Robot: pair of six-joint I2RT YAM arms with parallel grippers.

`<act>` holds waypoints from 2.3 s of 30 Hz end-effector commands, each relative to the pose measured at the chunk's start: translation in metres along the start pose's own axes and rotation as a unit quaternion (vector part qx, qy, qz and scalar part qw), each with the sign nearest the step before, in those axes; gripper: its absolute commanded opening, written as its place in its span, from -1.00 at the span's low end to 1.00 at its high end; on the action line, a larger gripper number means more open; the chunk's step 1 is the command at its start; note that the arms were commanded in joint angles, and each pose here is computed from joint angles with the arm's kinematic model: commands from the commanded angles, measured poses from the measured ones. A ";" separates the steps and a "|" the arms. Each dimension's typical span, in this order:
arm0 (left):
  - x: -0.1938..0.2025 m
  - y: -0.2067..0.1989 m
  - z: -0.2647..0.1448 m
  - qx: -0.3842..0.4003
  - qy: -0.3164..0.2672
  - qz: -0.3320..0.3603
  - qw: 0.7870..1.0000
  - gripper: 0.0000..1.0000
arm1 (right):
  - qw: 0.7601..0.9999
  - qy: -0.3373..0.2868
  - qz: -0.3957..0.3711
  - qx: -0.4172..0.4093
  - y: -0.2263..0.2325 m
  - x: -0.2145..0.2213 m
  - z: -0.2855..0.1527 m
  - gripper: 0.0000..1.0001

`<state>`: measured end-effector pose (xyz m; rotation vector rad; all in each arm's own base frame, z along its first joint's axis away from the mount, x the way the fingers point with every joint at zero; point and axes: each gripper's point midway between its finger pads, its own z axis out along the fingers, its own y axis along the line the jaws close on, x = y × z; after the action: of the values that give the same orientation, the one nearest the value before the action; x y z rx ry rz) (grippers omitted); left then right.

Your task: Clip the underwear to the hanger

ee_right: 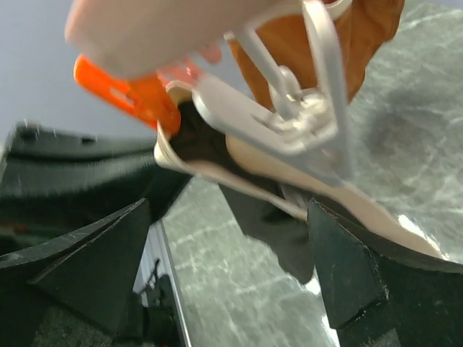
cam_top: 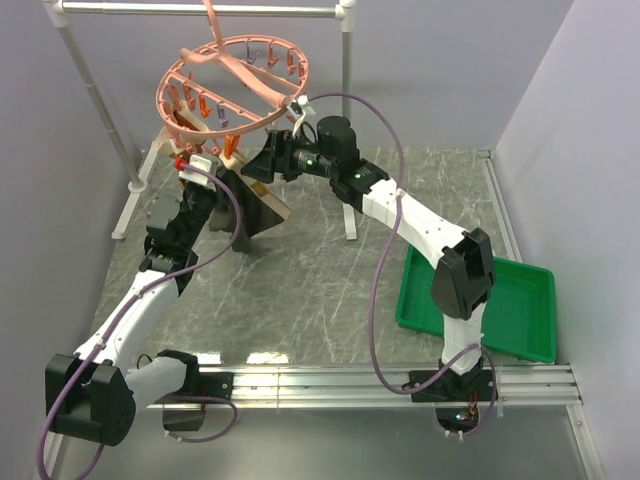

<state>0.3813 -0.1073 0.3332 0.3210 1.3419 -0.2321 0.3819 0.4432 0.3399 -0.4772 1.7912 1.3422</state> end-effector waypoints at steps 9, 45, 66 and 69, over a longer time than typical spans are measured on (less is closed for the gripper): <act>-0.023 0.028 -0.007 -0.026 -0.015 -0.004 1.000 -0.99 | 0.996 -0.024 -0.090 -0.005 0.011 -0.017 -0.058 0.86; -0.025 0.033 -0.015 0.040 0.012 -0.067 0.997 -0.88 | 0.930 0.075 -0.353 -0.072 -0.095 0.131 0.040 -0.53; 0.008 0.045 -0.047 -0.031 0.074 -0.064 0.995 0.22 | 0.976 0.085 -0.178 -0.089 0.007 0.082 -0.074 -1.00; 0.014 0.031 -0.066 -0.010 0.084 -0.064 0.994 0.28 | 0.986 0.091 -0.121 -0.069 0.007 0.085 -0.067 -1.00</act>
<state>0.3541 -0.0547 0.3150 0.2175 1.5228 -0.3170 0.3122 0.3941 0.2847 -0.9876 1.5999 1.1880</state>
